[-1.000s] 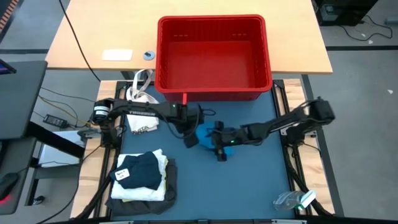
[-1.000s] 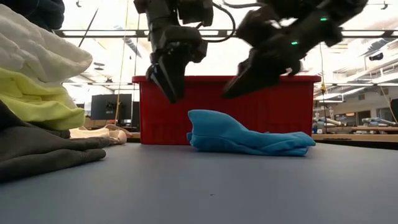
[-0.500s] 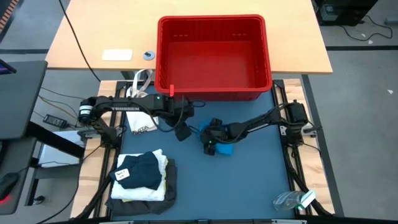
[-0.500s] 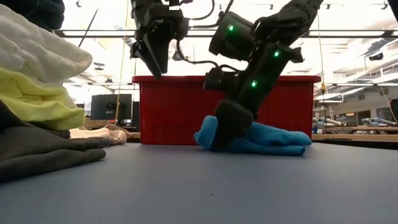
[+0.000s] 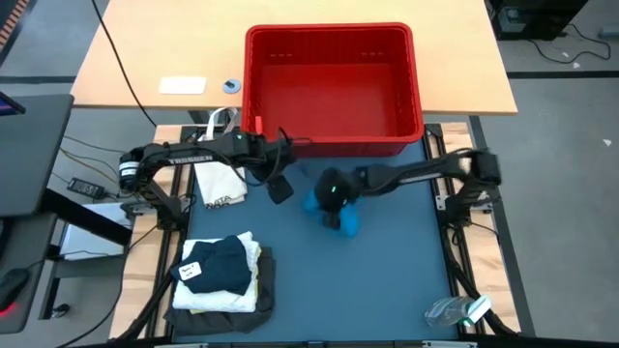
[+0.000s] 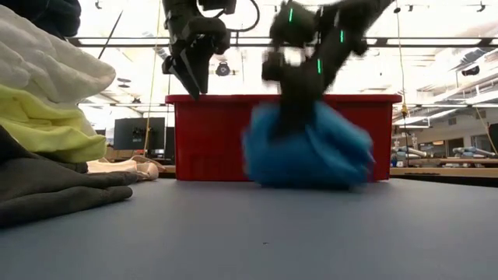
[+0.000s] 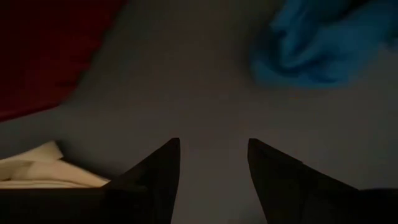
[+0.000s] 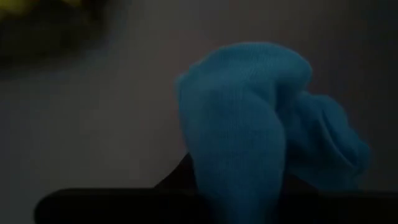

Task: Fold laundry
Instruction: Put the folded blue shorts into the bin

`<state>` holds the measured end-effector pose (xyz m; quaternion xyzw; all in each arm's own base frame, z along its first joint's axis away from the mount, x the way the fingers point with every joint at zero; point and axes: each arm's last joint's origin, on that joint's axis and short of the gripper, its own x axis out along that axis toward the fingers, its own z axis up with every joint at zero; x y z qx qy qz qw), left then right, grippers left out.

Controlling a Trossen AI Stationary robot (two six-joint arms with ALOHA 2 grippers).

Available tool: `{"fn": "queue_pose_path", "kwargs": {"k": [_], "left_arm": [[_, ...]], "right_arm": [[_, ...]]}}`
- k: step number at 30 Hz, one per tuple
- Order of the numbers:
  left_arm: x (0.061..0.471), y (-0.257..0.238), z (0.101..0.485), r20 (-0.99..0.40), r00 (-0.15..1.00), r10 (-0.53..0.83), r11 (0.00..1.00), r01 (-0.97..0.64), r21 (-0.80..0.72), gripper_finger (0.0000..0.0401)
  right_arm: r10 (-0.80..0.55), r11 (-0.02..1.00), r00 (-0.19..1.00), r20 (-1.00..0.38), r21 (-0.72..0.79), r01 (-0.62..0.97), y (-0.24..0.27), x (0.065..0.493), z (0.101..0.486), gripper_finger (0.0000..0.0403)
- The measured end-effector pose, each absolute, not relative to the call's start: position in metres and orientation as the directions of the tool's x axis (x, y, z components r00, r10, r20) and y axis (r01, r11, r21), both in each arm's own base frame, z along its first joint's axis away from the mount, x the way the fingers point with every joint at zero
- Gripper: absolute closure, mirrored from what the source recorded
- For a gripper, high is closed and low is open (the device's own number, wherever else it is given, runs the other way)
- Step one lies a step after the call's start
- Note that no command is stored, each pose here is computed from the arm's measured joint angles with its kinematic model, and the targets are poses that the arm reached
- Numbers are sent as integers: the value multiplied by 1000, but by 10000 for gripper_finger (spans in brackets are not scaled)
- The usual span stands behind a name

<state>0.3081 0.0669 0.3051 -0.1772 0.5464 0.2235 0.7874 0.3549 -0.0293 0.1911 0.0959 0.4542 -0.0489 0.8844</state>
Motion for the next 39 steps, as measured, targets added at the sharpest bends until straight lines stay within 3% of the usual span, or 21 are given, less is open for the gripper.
{"fn": "queue_pose_path", "kwargs": {"k": [6, 10, 19, 28, 39], "left_arm": [[283, 82, 332, -907, 371, 200, 826, -562, -48, 209], [261, 98, 353, -861, 438, 259, 801, -596, -62, 209], [218, 117, 382, -794, 489, 361, 763, -644, -50, 209], [203, 132, 384, -797, 473, 376, 794, -608, 14, 209], [196, 179, 377, -771, 528, 356, 839, -544, 15, 209]], "right_arm": [[-29, 990, 709, -705, 77, 117, -54, 341, 290, 348], [-112, 987, 821, -559, 34, 158, -83, 338, 347, 348], [-268, 936, 927, -263, 156, 315, -192, 352, 409, 348], [-426, 789, 868, -254, 365, 494, -303, 370, 380, 348], [-409, 534, 812, -417, 613, 583, -390, 354, 293, 348]]}}
